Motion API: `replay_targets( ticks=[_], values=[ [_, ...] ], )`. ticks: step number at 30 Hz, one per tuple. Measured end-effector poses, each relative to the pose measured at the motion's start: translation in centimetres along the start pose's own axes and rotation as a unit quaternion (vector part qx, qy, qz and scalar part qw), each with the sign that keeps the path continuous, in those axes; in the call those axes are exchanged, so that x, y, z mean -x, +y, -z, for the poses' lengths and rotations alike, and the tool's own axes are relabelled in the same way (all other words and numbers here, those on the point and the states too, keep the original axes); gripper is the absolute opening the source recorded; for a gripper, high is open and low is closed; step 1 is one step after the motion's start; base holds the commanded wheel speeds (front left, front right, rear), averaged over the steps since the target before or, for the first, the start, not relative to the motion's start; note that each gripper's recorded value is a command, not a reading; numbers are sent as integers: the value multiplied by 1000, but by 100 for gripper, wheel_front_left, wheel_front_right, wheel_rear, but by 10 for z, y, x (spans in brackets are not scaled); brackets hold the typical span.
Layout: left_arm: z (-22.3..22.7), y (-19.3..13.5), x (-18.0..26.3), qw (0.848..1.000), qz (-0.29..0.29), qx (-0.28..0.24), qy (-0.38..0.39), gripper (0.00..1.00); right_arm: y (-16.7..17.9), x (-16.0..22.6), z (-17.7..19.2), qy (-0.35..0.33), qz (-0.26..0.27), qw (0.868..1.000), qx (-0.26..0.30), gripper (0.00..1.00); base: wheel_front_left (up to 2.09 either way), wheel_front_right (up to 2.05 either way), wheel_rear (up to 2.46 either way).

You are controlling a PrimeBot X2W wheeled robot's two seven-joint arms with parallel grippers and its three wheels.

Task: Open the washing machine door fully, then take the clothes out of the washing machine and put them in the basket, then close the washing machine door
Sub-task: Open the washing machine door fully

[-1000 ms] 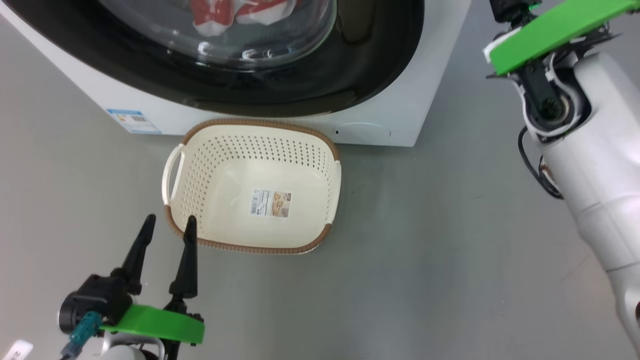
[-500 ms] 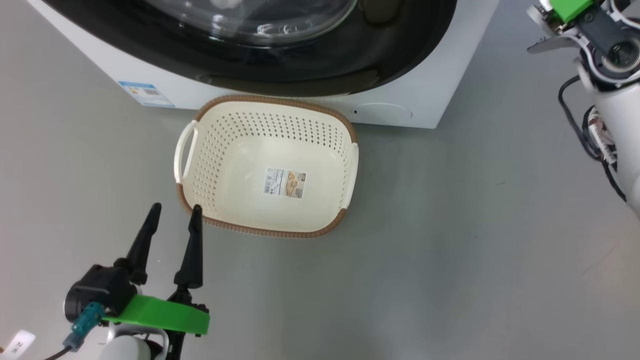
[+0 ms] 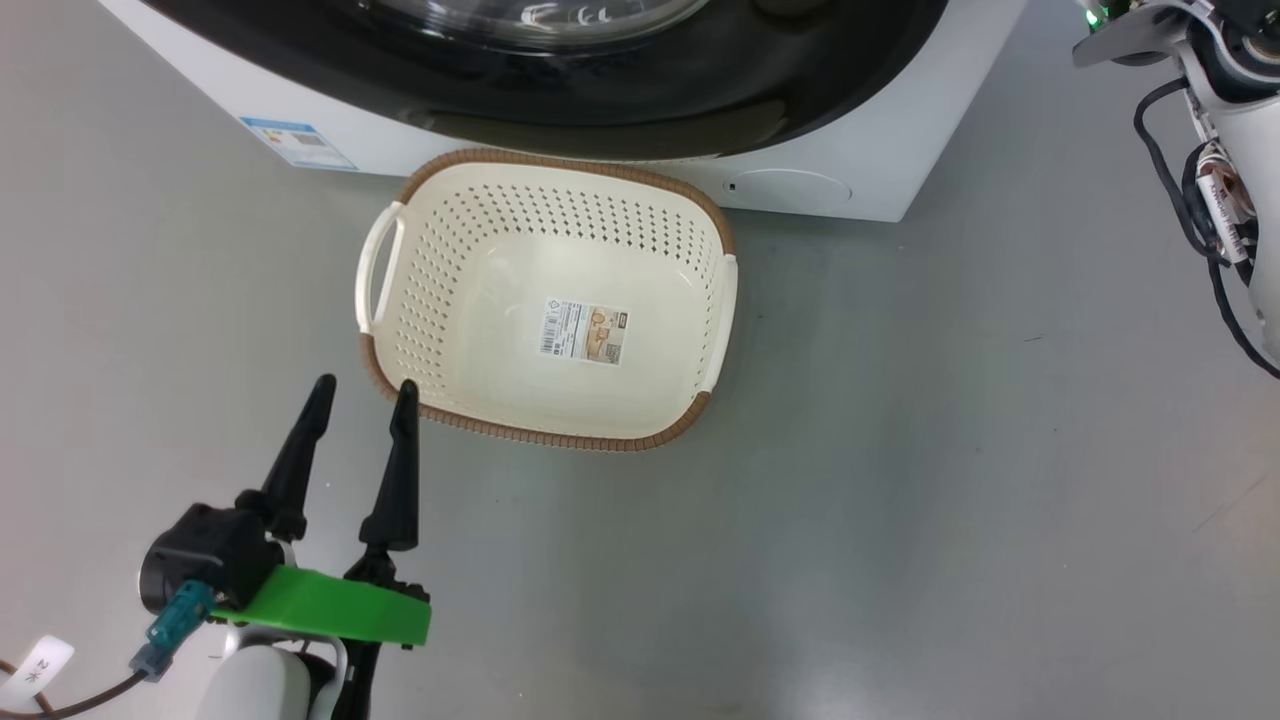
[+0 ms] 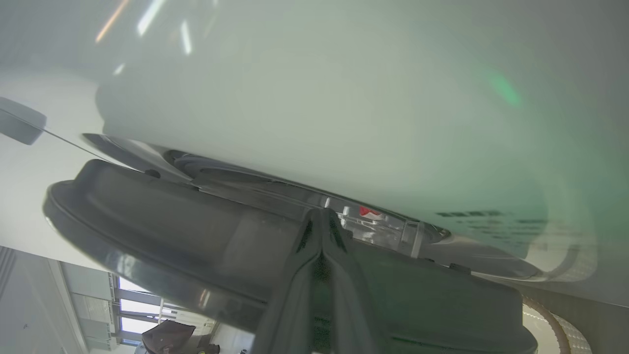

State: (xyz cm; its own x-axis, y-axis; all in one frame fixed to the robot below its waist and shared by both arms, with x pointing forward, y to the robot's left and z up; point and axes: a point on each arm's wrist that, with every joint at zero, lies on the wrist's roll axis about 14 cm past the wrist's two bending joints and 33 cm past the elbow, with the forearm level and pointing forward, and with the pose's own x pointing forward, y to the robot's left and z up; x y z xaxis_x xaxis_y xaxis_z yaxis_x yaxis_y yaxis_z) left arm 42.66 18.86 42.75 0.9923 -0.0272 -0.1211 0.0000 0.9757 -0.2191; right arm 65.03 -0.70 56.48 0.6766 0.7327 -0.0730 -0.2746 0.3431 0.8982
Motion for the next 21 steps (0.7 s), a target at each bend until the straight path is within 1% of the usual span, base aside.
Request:
replay_targets(
  ticks=[6, 12, 17, 21],
  values=[
    [2, 2, 1, 1000, -4, 0, 3, 100, -4, -5, 6, 23, 2, 1000, -9, 0, 0, 0, 0],
    [-2, 1, 2, 1000, -3, 2, -2, 100, 0, -3, 13, 40, 0, 999, -11, 0, 0, 0, 0],
    [-8, -4, 2, 1000, 2, 5, -11, 100, 3, 5, 27, 54, -3, 998, -9, 0, 0, 0, 0],
    [-13, -9, 4, 1000, 7, 10, -19, 100, 4, 12, 46, 76, -1, 997, -10, 0, 0, 0, 0]
  ],
)
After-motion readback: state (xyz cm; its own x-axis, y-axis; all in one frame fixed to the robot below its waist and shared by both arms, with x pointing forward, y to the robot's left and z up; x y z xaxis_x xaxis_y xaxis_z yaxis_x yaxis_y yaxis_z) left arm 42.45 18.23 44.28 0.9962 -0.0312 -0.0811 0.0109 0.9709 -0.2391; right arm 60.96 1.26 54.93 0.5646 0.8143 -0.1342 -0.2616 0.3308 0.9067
